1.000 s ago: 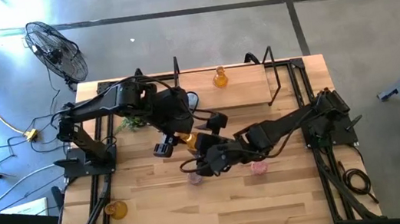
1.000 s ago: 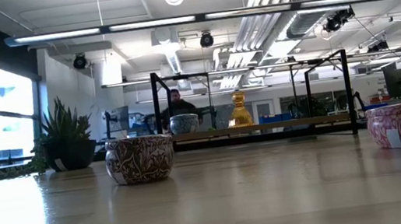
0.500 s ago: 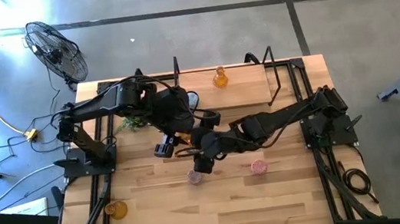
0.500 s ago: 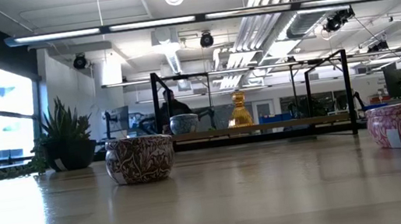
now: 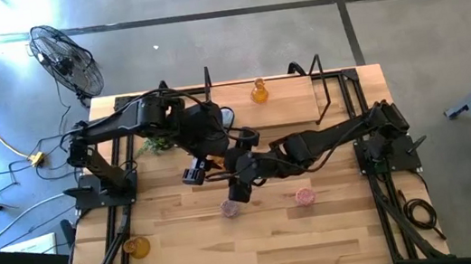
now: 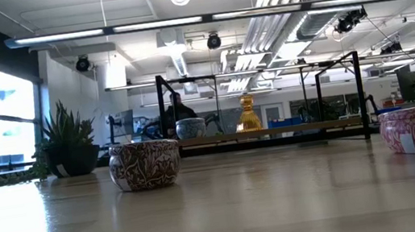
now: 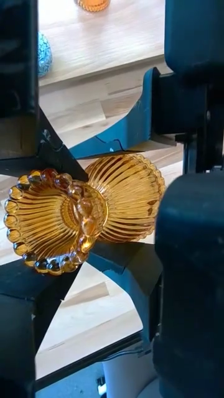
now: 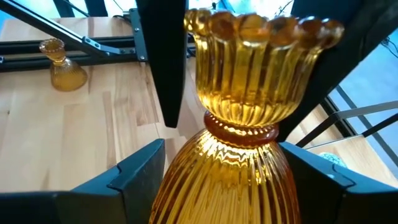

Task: Pick & Place candle stick holders
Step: Put the top yellow candle holder on the shelf aligned with the other yellow candle holder

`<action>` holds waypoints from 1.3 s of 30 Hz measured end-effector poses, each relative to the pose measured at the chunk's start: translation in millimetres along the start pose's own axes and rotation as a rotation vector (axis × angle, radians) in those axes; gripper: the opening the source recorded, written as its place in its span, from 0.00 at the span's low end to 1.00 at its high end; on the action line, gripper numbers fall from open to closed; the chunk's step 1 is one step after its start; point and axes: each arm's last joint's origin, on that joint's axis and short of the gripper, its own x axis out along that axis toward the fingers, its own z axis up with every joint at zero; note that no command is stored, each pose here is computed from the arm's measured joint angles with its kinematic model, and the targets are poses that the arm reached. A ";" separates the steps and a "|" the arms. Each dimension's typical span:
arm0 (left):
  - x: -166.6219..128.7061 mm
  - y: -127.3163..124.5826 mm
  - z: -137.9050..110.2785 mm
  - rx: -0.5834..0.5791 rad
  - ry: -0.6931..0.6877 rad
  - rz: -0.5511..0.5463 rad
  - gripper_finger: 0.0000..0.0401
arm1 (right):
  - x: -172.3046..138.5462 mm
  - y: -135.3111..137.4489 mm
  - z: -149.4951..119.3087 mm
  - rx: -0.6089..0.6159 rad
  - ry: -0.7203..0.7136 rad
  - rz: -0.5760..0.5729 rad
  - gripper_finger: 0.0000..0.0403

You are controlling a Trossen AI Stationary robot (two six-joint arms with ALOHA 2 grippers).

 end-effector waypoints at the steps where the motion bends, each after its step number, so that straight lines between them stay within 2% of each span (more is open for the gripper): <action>1: 0.0 0.0 0.0 0.000 0.000 0.000 0.40 | -0.1 -0.1 -0.1 -0.004 0.001 -0.001 0.67; 5: 0.1 -0.3 0.2 0.002 0.002 0.010 0.40 | -0.1 -0.1 -0.3 -0.027 0.003 0.000 0.67; 11: 1.3 -6.8 4.8 0.031 0.002 0.131 0.40 | -0.6 -0.8 -1.1 -0.060 0.009 -0.015 0.67; 18: 2.0 -17.0 7.5 0.053 0.001 0.165 0.41 | -2.4 1.7 -1.5 -0.065 0.004 -0.027 0.66; 31: -1.6 -19.0 7.1 0.022 -0.006 0.205 0.41 | -3.4 3.4 -1.6 -0.060 0.003 -0.016 0.66; 36: -1.6 -22.8 7.9 0.031 0.010 0.296 0.42 | -3.4 3.5 -1.7 -0.058 0.004 -0.017 0.66; 39: -2.3 -29.9 8.9 0.071 0.024 0.382 0.47 | -3.0 3.3 -3.6 -0.055 0.018 -0.019 0.66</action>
